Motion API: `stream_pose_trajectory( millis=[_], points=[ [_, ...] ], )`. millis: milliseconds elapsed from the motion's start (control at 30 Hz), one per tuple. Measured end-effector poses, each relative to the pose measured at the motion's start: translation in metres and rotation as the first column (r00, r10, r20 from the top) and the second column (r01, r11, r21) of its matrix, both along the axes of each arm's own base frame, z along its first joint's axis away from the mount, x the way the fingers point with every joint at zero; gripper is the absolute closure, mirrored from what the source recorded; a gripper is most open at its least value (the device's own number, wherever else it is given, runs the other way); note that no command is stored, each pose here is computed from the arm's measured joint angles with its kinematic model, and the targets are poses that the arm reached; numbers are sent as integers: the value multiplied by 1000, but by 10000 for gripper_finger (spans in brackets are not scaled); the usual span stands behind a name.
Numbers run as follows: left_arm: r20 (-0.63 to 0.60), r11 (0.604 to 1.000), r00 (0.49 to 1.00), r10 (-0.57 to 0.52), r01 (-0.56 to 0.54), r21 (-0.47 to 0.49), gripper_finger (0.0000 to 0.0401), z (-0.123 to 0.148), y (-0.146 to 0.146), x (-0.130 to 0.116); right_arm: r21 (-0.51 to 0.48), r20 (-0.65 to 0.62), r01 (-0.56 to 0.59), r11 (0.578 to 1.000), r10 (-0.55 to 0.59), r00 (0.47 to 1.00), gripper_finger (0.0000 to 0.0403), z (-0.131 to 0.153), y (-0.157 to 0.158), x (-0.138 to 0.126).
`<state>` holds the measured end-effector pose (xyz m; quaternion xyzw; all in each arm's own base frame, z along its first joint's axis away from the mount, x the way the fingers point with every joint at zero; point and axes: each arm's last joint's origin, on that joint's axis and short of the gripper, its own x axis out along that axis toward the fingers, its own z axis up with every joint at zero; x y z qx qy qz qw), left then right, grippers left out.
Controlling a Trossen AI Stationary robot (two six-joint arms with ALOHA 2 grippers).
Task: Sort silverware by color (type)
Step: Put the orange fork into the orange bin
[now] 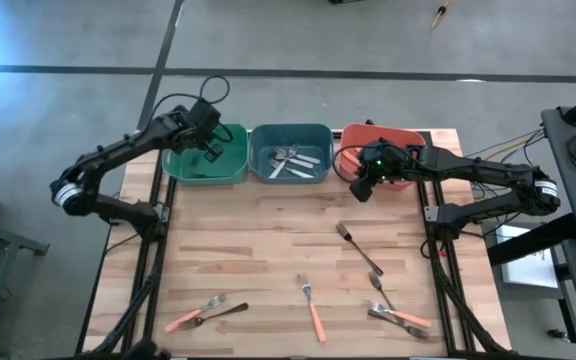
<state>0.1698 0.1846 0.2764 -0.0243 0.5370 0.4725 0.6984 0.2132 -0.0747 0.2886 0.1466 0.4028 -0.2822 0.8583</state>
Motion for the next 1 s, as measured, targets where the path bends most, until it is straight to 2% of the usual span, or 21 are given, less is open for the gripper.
stream_pose_trajectory(
  millis=[200, 267, 333, 433, 500, 567, 600, 667, 833, 1000],
  points=[
    [-13, 1000, 1000, -10, 9, -21, 311, -2, 0, 1, -17, -6, 13, 1000, -13, 1000, 342, 0, -1, 0],
    [54, 996, 998, -32, 37, -81, 302, 1, -3, 1, -24, -11, 3, 1000, -3, 1000, 342, 0, -1, 0],
    [192, 980, 979, -68, 101, -173, 298, 6, -7, 3, -24, -11, 2, 1000, -2, 1000, 342, 0, -1, 0],
    [435, 924, 899, -60, 215, -317, 297, 15, -14, 10, -27, -13, -2, 1000, 2, 1000, 342, 0, -1, 0],
    [556, 865, 831, -22, 295, -406, 296, 19, -21, 16, -38, -22, -20, 999, 19, 1000, 342, 0, -1, 0],
    [616, 799, 788, 3, 368, -475, 296, 21, -33, 25, -57, -37, -51, 997, 49, 998, 342, 0, -1, 0],
    [624, 771, 781, 7, 393, -500, 296, 20, -42, 31, -64, -44, -63, 996, 60, 997, 342, 0, -1, 0],
    [590, 731, 807, 1, 402, -551, 296, 17, -64, 42, -74, -53, -82, 994, 78, 995, 342, 0, -1, 0],
    [422, 727, 906, 11, 283, -626, 296, 3, -134, 61, -74, -53, -82, 994, 78, 996, 342, 0, -1, 0],
    [332, 699, 941, 57, 200, -687, 296, -6, -207, 60, -74, -53, -82, 994, 78, 996, 342, 0, -1, 0]
  ],
)
